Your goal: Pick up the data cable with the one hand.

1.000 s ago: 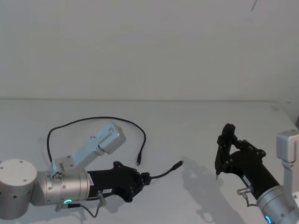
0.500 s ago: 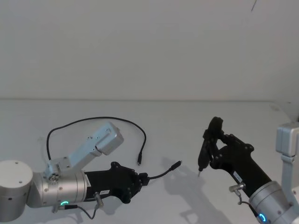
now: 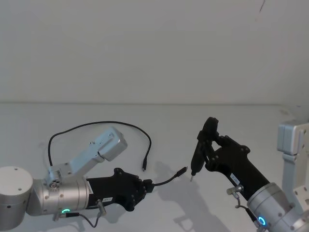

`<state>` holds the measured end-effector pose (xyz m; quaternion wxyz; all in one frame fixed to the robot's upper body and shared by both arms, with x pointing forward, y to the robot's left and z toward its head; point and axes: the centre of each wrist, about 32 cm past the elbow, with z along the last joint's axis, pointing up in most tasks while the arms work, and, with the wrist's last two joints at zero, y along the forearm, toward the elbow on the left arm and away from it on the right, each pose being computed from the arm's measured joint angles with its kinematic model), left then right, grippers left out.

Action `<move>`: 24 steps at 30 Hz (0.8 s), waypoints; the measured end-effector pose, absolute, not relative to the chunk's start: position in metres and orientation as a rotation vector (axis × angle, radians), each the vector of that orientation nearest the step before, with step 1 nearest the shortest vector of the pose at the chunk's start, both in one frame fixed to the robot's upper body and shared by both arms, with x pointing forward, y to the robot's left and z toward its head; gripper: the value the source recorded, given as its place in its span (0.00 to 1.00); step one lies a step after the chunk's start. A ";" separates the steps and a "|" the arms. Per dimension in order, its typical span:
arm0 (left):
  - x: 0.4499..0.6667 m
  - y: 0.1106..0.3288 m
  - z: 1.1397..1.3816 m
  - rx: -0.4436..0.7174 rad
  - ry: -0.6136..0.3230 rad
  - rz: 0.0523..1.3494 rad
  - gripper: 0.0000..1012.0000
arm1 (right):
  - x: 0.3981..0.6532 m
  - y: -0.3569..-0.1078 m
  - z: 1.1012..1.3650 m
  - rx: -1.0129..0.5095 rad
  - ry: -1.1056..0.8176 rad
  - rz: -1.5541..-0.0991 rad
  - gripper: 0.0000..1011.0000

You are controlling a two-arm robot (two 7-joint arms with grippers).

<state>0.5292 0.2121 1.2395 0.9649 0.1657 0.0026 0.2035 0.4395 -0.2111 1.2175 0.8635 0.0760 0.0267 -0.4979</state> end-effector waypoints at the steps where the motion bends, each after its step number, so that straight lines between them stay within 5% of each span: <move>1: 0.529 0.212 1.240 0.336 0.005 0.412 0.05 | 0.440 -0.211 1.218 0.161 0.058 -1.042 0.28; 24: 0.528 0.212 1.240 0.336 0.004 0.413 0.05 | 0.468 -0.204 1.210 0.197 0.068 -1.082 0.28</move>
